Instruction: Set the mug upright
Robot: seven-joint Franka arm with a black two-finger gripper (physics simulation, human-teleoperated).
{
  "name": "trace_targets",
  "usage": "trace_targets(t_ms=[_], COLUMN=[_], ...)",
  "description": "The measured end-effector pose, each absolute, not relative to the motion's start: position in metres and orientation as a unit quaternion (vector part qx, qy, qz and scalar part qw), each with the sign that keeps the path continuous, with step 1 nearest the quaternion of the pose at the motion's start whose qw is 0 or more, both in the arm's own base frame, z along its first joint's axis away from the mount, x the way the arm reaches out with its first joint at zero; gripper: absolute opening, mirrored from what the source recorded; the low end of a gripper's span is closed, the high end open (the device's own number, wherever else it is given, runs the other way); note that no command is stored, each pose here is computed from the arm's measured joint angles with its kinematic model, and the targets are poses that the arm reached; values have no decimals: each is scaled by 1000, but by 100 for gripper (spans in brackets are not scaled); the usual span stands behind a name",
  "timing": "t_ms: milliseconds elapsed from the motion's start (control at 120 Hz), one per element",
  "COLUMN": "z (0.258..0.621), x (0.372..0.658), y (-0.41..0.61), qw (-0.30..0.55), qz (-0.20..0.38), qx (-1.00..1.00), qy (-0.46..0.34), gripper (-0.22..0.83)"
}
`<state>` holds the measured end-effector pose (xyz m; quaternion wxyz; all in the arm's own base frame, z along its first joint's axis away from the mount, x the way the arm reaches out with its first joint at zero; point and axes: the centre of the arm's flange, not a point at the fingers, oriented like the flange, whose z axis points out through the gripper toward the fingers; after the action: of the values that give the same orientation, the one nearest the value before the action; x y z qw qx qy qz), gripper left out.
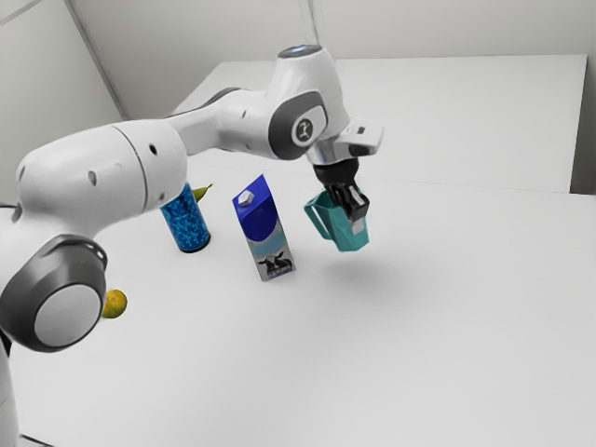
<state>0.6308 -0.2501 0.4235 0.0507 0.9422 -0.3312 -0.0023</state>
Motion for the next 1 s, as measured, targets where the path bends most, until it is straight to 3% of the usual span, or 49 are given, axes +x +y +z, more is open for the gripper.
trace_targets(t_ms=[217, 467, 567, 700, 800, 900, 1000], z=[370, 353, 348, 346, 349, 385, 507], x=[554, 547, 549, 549, 549, 552, 574], y=[-270, -274, -275, -275, -275, -283, -287], qw=[25, 17, 19, 23, 26, 35, 46], qz=[-28, 4, 9, 13, 17, 48, 116], qx=[954, 974, 979, 985, 987, 986, 981], qy=[-296, -226, -201, -173, -157, -153, -151], gripper=[-17, -16, -4, 23, 36, 45, 50])
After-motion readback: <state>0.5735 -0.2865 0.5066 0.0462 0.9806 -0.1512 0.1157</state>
